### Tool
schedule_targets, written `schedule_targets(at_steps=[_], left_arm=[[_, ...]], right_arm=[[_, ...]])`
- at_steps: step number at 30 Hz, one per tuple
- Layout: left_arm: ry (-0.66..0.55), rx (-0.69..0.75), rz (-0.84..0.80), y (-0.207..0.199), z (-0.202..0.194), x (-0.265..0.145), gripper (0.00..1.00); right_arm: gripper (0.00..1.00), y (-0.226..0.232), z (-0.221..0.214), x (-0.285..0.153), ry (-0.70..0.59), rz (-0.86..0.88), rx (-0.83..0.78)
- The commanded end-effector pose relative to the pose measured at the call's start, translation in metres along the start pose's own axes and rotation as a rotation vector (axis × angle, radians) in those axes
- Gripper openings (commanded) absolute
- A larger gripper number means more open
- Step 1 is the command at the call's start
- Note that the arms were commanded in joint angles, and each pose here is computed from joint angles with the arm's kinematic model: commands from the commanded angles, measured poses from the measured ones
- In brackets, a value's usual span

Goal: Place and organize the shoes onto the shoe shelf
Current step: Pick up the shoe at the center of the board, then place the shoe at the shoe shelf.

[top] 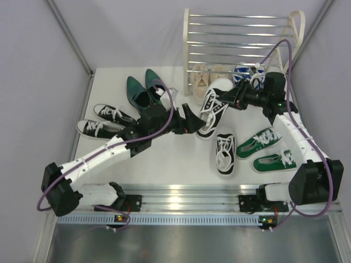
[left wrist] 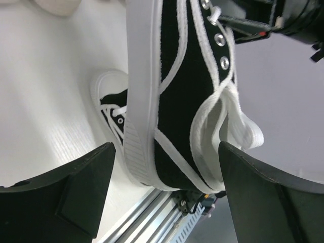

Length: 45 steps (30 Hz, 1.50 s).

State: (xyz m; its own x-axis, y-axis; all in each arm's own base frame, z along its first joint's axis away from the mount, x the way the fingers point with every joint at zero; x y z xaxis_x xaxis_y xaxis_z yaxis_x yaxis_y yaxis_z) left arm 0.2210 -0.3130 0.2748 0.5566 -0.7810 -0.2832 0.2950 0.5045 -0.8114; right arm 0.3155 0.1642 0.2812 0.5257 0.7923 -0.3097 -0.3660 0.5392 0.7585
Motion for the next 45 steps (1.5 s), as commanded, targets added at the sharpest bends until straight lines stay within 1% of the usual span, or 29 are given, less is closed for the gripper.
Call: schedule_targets(at_steps=[1,4,6,9,10,12,13,14,16,17,19,20,21,23,24,25,26,27,28,29,30,31,32,33,35,37,38,41,45], left_arm=[[-0.141,-0.002,-0.098,-0.027,0.028,-0.010,0.87],[-0.181,0.041,-0.091,-0.029,0.036,-0.010,0.85],[-0.184,0.062,-0.088,-0.031,0.039,-0.005,0.83],[-0.177,0.113,-0.082,-0.034,0.042,0.006,0.72],[-0.171,0.152,-0.079,-0.035,0.041,0.009,0.65],[-0.130,0.192,-0.049,-0.031,0.032,0.019,0.61],[-0.151,0.227,-0.032,-0.034,0.037,0.021,0.58],[-0.131,0.247,0.006,-0.028,0.030,0.025,0.56],[-0.133,0.286,0.017,-0.030,0.030,0.028,0.51],[-0.126,0.298,0.026,-0.029,0.028,0.029,0.46],[-0.123,0.328,0.040,-0.027,0.028,0.031,0.42],[-0.116,0.336,0.049,-0.025,0.027,0.033,0.31],[-0.110,0.346,0.059,-0.023,0.026,0.034,0.25],[-0.116,0.363,0.073,-0.020,0.027,0.035,0.01],[-0.124,0.362,0.082,-0.018,0.029,0.035,0.00],[-0.153,0.358,0.107,-0.016,0.033,0.034,0.00],[-0.176,0.348,0.121,-0.016,0.038,0.032,0.00],[-0.198,0.314,0.146,-0.013,0.041,0.031,0.00],[-0.222,0.298,0.172,-0.010,0.046,0.028,0.00],[-0.238,0.278,0.183,-0.006,0.053,0.026,0.00],[-0.252,0.242,0.184,-0.006,0.058,0.025,0.00],[-0.260,0.222,0.173,-0.007,0.063,0.022,0.00],[-0.281,0.198,0.181,-0.002,0.074,0.021,0.00],[-0.292,0.168,0.173,-0.003,0.080,0.019,0.00],[-0.310,0.141,0.166,0.003,0.094,0.020,0.00],[-0.327,0.134,0.162,0.003,0.105,0.024,0.00],[-0.335,0.132,0.158,0.004,0.112,0.027,0.00],[-0.354,0.122,0.165,0.005,0.130,0.040,0.00],[-0.415,0.104,0.210,0.002,0.155,0.058,0.00]], right_arm=[[0.00,0.029,0.020,-0.009,-0.089,0.071,-0.016],[0.00,0.025,0.018,-0.008,-0.094,0.050,-0.027],[0.00,0.025,0.017,-0.008,-0.098,0.049,-0.022],[0.00,0.025,0.017,-0.008,-0.112,0.046,-0.004],[0.00,0.025,0.018,-0.008,-0.122,0.044,-0.004],[0.00,0.025,0.019,-0.009,-0.131,0.041,0.000],[0.00,0.026,0.020,-0.009,-0.134,0.041,-0.002],[0.00,0.026,0.019,-0.009,-0.133,0.042,-0.002],[0.00,0.024,0.018,-0.009,-0.132,0.036,0.004],[0.00,0.025,0.018,-0.009,-0.135,0.038,0.004],[0.00,0.023,0.016,-0.009,-0.133,0.035,0.013],[0.00,0.023,0.016,-0.009,-0.133,0.037,0.012],[0.00,0.023,0.016,-0.008,-0.134,0.038,0.013],[0.00,0.022,0.015,-0.008,-0.135,0.038,0.006],[0.00,0.021,0.015,-0.008,-0.130,0.042,-0.001],[0.02,0.023,0.014,-0.008,-0.128,0.047,-0.013],[0.08,0.023,0.015,-0.009,-0.132,0.051,-0.068],[0.18,0.024,0.014,-0.010,-0.120,0.058,-0.111],[0.43,0.030,0.020,-0.014,-0.128,0.063,-0.190],[0.55,0.029,0.022,-0.018,-0.128,0.046,-0.331],[0.67,0.025,0.019,-0.021,-0.108,0.012,-0.366],[0.85,0.030,0.025,-0.027,-0.115,0.010,-0.434],[0.92,0.028,0.029,-0.035,-0.129,-0.011,-0.537],[0.99,0.025,0.029,-0.040,-0.123,-0.031,-0.562],[0.99,0.021,0.036,-0.057,-0.144,-0.061,-0.681],[1.00,0.017,0.032,-0.066,-0.128,-0.064,-0.727],[1.00,0.010,0.037,-0.080,-0.153,-0.101,-0.767],[0.99,0.002,0.033,-0.097,-0.167,-0.130,-0.822],[0.99,-0.007,0.024,-0.111,-0.184,-0.169,-0.822]])
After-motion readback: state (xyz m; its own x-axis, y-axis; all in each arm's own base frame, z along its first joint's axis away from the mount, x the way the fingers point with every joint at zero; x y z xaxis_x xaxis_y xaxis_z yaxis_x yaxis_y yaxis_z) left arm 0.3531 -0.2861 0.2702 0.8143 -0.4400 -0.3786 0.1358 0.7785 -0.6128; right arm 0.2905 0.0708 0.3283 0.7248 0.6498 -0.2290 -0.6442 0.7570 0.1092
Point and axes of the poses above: each gripper's point midway between its finger pads, its own x axis out along the fingers, its own y axis along the line the jaws close on, z = x × y, the point moved 3 cm from there along -x, back along the fingers, and after that the axes turned 10 degrees about -x, right-handed, at the moved point
